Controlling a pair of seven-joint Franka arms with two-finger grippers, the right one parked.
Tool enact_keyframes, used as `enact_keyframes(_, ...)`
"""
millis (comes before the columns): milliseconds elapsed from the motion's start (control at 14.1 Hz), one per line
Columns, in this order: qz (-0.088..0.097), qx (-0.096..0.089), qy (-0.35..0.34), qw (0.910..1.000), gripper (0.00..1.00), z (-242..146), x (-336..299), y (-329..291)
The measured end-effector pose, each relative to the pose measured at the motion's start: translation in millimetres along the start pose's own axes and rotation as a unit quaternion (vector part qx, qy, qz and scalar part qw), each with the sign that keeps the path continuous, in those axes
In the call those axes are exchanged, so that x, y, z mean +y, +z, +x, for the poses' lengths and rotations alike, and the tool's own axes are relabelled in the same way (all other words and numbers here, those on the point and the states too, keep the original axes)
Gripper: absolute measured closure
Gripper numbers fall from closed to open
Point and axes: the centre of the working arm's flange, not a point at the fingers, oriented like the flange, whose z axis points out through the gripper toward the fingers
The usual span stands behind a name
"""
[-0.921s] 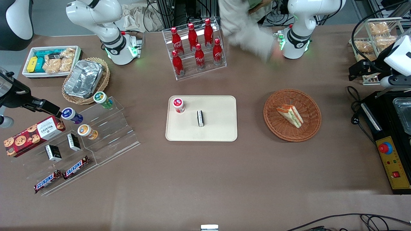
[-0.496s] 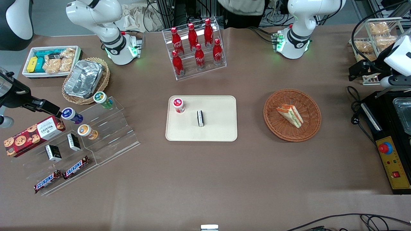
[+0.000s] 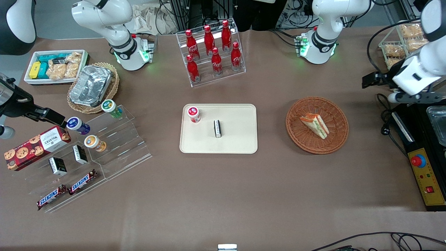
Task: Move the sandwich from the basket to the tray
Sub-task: 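Move the left gripper over the wicker basket toward the sandwich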
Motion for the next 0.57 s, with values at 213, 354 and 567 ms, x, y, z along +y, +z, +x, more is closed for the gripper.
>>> enact_keyframes(213,-0.015,0.049,-0.026,0.9983,0.0,-13.0,2.6,56.2)
enact_keyframes(354,-0.015,0.064,-0.055,0.9963,0.0,-23.9,12.5,91.7)
enact_keyframes(567,-0.012,0.061,-0.096,0.9935,0.0,-27.2,34.2,111.3)
